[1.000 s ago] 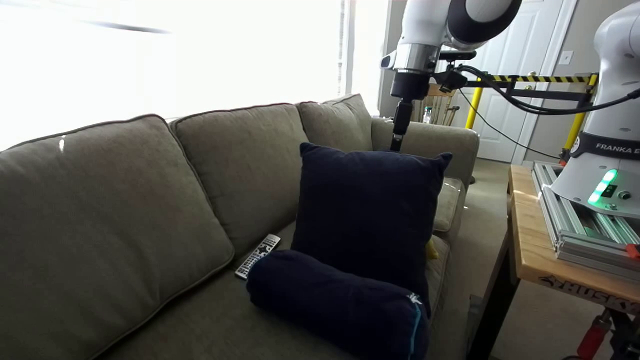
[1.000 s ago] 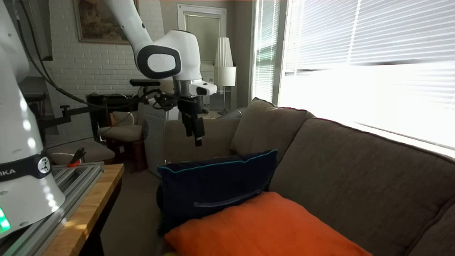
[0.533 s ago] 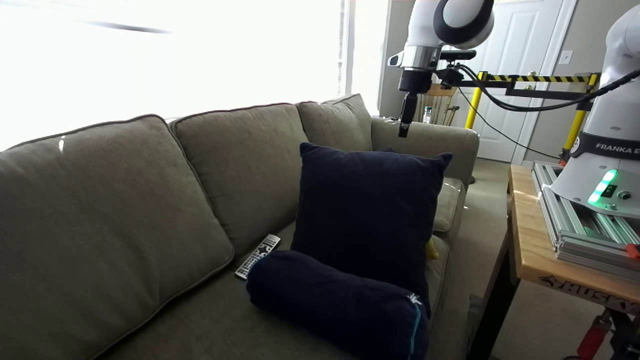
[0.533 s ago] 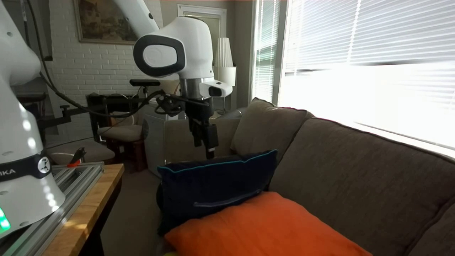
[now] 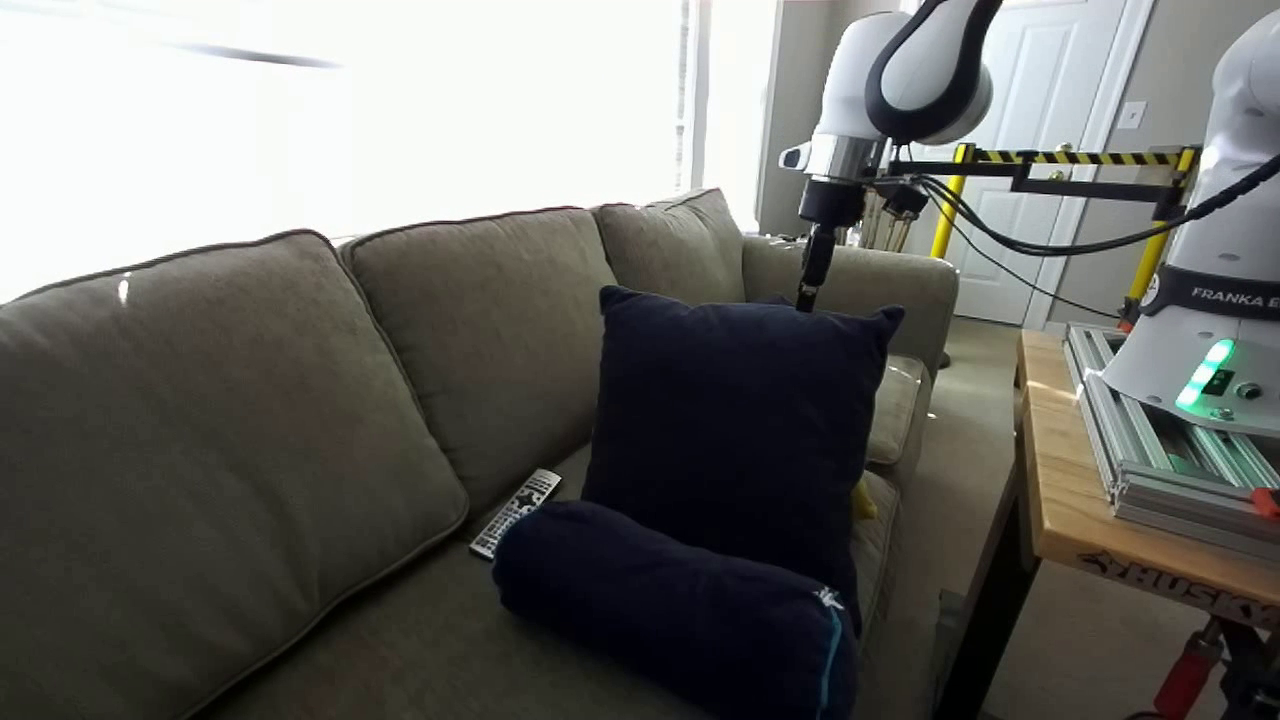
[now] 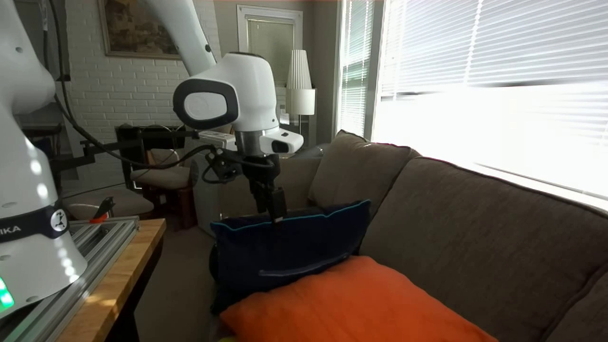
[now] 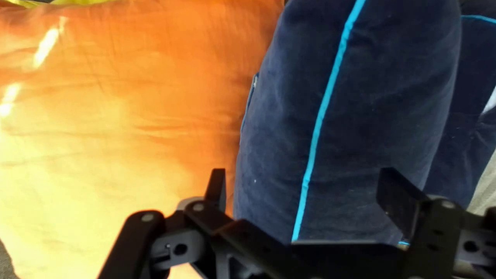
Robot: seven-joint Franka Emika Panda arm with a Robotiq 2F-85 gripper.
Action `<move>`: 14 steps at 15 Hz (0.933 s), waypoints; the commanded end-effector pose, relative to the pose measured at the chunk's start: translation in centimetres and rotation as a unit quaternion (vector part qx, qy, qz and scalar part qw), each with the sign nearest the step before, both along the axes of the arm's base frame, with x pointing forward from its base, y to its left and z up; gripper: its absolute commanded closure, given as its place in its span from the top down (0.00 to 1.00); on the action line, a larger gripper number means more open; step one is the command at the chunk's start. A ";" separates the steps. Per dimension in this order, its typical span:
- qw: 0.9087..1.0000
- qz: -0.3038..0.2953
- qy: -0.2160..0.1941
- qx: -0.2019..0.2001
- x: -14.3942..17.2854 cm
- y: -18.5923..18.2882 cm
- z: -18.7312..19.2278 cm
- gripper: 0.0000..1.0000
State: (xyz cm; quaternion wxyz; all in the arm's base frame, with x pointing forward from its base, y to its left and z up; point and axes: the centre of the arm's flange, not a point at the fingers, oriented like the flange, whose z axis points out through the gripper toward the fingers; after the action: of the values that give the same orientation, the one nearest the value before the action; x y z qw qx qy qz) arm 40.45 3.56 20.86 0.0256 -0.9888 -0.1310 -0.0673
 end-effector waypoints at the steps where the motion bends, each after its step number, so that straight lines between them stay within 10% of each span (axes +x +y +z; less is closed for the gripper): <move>1: 0.999 -0.015 -0.029 0.033 -0.5 1.6 -5.3 1.00; 11: 1.000 -0.023 0.010 0.009 -2.2 4.1 -13.6 0.98; 12: 1.000 -0.023 0.015 0.007 -2.2 3.9 -14.1 0.74; 14: 0.999 -0.030 0.015 -0.005 -1.9 3.7 -15.0 0.69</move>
State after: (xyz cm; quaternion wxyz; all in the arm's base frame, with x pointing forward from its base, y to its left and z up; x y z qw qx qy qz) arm 37.91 7.06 9.16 0.0318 -0.9927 -0.0974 -0.0641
